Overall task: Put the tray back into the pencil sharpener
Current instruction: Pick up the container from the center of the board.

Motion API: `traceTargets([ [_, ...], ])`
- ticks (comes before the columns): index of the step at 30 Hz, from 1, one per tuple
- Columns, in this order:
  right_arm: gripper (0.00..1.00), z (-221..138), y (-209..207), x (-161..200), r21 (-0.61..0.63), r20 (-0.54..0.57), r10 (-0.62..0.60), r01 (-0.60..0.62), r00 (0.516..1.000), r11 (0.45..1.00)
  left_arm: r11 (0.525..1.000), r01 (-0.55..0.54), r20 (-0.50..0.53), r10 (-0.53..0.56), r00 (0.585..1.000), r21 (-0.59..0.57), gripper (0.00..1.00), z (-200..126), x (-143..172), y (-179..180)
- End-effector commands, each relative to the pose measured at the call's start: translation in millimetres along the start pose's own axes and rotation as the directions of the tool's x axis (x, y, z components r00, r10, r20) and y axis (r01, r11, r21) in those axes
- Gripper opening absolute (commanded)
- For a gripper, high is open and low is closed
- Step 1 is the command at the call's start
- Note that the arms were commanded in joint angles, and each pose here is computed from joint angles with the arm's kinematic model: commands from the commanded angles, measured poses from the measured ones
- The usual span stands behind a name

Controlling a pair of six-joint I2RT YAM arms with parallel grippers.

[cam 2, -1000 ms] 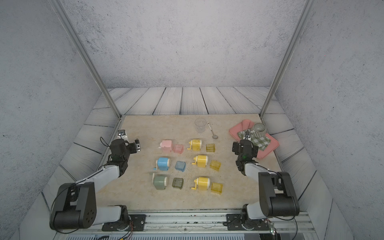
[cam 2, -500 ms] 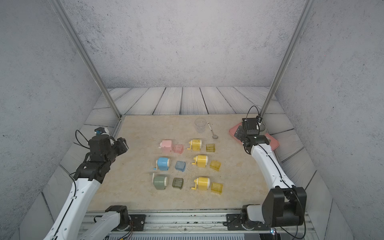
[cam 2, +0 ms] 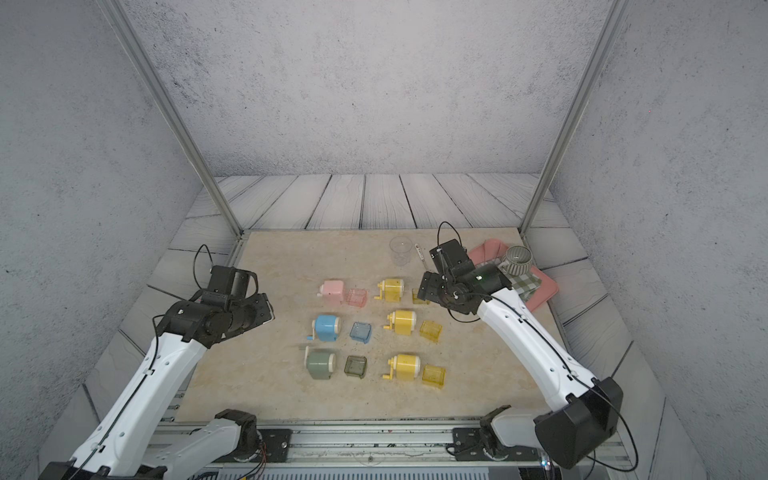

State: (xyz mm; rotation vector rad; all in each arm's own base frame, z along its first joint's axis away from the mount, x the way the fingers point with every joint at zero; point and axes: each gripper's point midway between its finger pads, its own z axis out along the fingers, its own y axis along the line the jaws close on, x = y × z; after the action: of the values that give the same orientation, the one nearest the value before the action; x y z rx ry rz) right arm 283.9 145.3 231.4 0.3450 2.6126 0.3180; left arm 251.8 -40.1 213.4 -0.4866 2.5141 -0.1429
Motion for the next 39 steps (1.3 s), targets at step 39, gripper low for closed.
traceTargets([
  [39, 0.78, 37.7, 151.3, 5.4, -0.123, -0.163, -0.171, 0.152, 0.972, 0.981, 0.991, -0.060, -0.165, 0.080, 0.983, 0.123, 0.68, 14.9, -10.9, -57.1],
])
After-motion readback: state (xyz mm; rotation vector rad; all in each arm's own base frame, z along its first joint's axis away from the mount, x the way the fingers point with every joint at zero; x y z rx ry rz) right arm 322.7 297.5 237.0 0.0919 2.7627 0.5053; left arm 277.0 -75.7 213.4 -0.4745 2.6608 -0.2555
